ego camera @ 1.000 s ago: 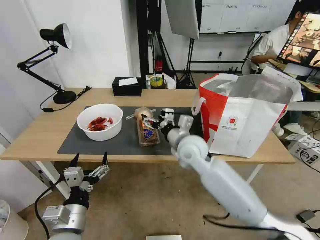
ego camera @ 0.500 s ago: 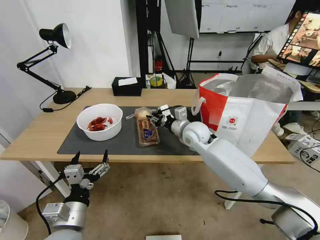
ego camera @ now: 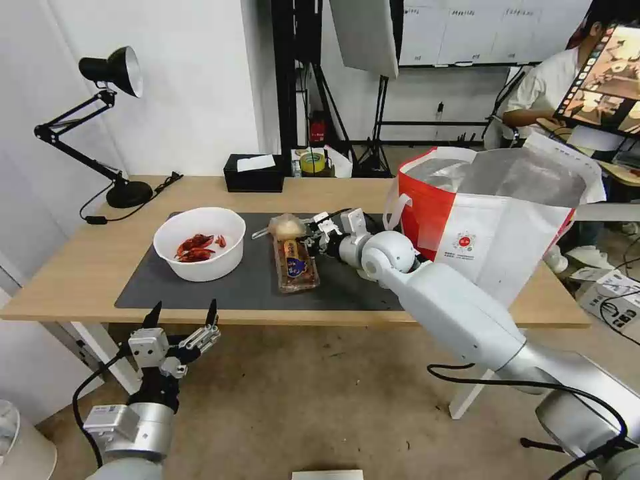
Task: Pick up the trash from the table and place it into the takeout bag.
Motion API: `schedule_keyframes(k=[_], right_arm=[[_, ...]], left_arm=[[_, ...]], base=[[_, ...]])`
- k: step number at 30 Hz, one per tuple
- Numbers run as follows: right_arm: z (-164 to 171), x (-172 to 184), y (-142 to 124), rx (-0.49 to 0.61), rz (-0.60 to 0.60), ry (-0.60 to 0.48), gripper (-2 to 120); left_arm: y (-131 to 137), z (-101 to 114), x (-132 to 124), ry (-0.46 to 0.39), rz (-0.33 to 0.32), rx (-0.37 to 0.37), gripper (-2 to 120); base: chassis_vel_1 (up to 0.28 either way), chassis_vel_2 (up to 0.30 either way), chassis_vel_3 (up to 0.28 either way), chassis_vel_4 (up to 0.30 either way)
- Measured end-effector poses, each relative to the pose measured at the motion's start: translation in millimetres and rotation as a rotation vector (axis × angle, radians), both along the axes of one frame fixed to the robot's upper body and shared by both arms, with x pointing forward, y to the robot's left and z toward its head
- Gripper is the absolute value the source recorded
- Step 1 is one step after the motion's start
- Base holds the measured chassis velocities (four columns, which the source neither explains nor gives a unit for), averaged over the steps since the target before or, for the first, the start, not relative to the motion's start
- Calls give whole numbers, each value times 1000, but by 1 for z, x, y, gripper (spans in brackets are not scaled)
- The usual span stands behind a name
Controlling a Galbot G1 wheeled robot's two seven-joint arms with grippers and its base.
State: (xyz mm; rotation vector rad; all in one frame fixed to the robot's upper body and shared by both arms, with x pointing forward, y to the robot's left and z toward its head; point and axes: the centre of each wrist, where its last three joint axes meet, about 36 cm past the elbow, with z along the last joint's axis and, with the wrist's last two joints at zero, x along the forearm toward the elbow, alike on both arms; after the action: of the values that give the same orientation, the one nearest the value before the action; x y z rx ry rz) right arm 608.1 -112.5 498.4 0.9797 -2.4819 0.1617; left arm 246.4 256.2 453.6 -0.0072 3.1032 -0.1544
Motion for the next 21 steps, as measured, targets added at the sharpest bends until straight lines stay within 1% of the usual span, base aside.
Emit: schedule_keyframes(k=[10, 17, 19, 20, 21], right_arm=[[-3, 0, 5, -26, -8, 29, 0], [-2, 0, 6, -21, -20, 50, 0], [-2, -1, 7, -21, -23, 51, 0], [-2, -1, 7, -21, -23, 51, 0], [-2, -1, 7, -21, -23, 53, 0]], left_arm=[[-2, -3, 3, 3, -7, -4, 100], [-1, -2, 7, 11, -24, -16, 100], [-2, 4, 11, 30, -49, -60, 100], [-2, 4, 11, 30, -49, -60, 100], [-2, 7, 13, 37, -61, -76, 100]], base=[[0, 0, 0, 0], [0, 0, 0, 0], [0, 0, 0, 0], [0, 0, 0, 0], [0, 0, 0, 0]])
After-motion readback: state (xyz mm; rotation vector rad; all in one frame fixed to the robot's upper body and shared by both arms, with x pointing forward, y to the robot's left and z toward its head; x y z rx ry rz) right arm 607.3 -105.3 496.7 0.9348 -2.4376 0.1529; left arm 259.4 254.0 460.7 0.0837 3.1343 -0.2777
